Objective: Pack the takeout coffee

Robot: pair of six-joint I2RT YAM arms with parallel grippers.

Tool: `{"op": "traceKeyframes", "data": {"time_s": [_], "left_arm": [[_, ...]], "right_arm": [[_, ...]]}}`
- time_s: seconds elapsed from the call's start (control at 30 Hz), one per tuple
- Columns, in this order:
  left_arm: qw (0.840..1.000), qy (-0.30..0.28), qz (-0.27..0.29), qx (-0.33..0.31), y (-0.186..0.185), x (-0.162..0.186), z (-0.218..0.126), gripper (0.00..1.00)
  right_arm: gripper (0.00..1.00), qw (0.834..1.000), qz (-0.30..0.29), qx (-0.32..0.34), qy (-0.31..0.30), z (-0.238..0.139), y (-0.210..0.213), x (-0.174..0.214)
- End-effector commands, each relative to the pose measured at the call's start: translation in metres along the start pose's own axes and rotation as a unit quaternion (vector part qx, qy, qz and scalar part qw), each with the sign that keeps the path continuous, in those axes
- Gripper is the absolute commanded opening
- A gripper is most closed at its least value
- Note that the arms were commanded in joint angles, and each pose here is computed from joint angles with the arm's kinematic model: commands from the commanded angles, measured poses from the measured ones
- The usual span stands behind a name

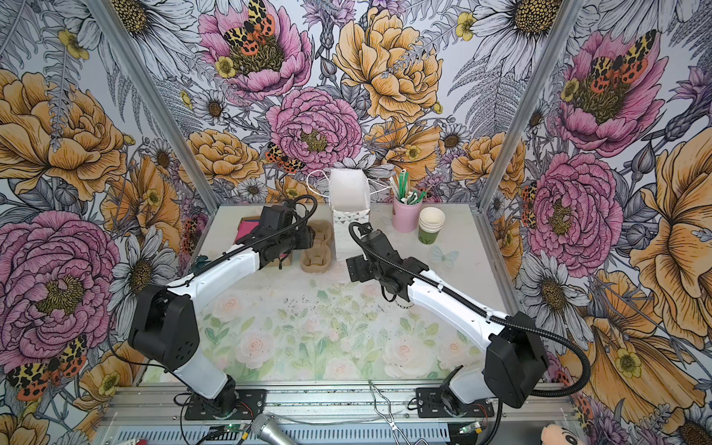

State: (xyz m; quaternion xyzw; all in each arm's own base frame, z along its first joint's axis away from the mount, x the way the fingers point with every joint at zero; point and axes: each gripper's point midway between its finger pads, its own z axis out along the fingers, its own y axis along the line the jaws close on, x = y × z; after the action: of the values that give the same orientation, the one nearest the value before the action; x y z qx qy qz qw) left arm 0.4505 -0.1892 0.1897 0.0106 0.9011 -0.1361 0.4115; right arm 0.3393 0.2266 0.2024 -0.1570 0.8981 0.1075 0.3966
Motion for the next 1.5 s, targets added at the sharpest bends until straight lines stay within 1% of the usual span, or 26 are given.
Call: {"op": "traceKeyframes", "data": {"time_s": [0.0, 0.13, 0.17, 0.2, 0.4, 0.43, 0.67, 1.13, 1.33, 1.47], "left_arm": [[0.999, 0.023, 0.014, -0.027, 0.007, 0.011, 0.021, 0.6], [0.999, 0.027, 0.022, -0.039, 0.003, 0.012, 0.036, 0.61], [0.998, 0.038, 0.027, -0.049, 0.005, 0.021, 0.047, 0.61], [0.997, 0.039, 0.03, -0.056, 0.006, 0.022, 0.051, 0.61], [0.996, 0.047, 0.031, -0.072, 0.008, 0.027, 0.069, 0.6], [0.995, 0.044, 0.032, -0.086, 0.012, 0.026, 0.071, 0.6], [0.994, 0.049, 0.03, -0.088, 0.009, 0.03, 0.086, 0.55], [0.993, 0.059, 0.023, -0.099, 0.012, 0.039, 0.103, 0.46], [0.992, 0.064, 0.022, -0.103, 0.015, 0.044, 0.107, 0.36], [0.992, 0.061, 0.022, -0.107, 0.017, 0.042, 0.105, 0.34]], "right_arm": [[0.95, 0.999, 0.011, 0.018, -0.039, -0.02, -0.018, -0.015], [0.96, 0.998, 0.023, 0.028, -0.05, -0.031, -0.033, -0.015], [0.96, 0.998, 0.027, 0.029, -0.051, -0.033, -0.035, -0.014], [0.96, 0.998, 0.029, 0.03, -0.051, -0.034, -0.038, -0.012], [0.96, 0.998, 0.034, 0.033, -0.049, -0.035, -0.044, -0.005], [0.96, 0.998, 0.035, 0.033, -0.048, -0.035, -0.045, -0.005], [0.96, 0.998, 0.035, 0.033, -0.045, -0.034, -0.046, -0.002], [0.96, 0.998, 0.036, 0.026, -0.039, -0.032, -0.044, 0.002], [0.96, 0.998, 0.036, 0.023, -0.035, -0.031, -0.043, 0.004], [0.96, 0.999, 0.036, 0.02, -0.032, -0.029, -0.042, 0.005]]}}
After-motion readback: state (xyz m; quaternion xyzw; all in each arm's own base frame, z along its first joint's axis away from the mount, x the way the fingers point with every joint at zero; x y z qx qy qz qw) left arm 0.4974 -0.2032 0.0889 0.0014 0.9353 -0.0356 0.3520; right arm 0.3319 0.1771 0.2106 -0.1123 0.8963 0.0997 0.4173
